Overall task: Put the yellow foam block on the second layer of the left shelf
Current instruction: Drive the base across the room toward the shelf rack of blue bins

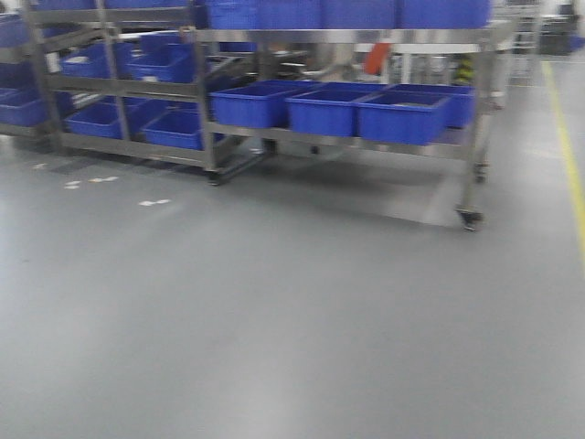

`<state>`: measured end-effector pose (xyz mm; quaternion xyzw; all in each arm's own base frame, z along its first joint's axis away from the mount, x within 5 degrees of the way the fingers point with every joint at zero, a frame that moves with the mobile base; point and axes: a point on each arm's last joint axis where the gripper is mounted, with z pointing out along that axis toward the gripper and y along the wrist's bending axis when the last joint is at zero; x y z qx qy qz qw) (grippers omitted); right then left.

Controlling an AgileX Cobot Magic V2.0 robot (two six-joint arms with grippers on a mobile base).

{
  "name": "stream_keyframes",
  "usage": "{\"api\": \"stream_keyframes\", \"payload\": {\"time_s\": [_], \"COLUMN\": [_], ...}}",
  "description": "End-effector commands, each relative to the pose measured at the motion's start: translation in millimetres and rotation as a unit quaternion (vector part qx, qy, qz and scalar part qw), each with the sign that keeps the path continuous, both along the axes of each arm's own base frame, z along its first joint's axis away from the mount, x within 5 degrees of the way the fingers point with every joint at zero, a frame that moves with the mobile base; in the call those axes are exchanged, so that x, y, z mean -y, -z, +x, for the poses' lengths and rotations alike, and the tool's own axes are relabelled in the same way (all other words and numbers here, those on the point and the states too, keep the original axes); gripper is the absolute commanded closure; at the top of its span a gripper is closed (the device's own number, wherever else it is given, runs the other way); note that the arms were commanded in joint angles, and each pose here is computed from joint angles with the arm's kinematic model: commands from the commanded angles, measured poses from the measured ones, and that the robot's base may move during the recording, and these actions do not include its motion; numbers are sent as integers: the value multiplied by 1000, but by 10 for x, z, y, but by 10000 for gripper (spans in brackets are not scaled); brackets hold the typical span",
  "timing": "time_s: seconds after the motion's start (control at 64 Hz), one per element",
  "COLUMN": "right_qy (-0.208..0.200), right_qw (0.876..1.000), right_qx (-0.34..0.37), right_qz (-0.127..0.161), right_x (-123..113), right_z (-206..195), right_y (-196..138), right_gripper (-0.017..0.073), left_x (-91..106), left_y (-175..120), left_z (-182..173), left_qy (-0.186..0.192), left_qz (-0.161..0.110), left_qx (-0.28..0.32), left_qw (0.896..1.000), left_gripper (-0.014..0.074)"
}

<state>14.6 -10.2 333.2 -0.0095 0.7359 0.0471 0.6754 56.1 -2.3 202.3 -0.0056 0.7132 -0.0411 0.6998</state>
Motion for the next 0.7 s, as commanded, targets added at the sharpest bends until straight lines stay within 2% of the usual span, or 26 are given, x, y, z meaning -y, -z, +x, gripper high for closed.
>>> {"api": "stream_keyframes", "payload": {"time_s": [0.0, 0.688], "right_qy": [-1, -1], "right_qw": [999, 999], "right_qx": [49, 49], "right_qz": [-6, -6], "right_x": [-5, -5], "right_z": [-2, -2], "right_y": [-150, -150], "right_gripper": [292, 292], "left_x": [9, 9], "left_y": [8, 8], "left_z": [-2, -2], "left_qy": [5, 5], "left_qz": [-7, -7], "left_qx": [36, 36], "left_qw": [999, 999], "left_gripper": [457, 457]}}
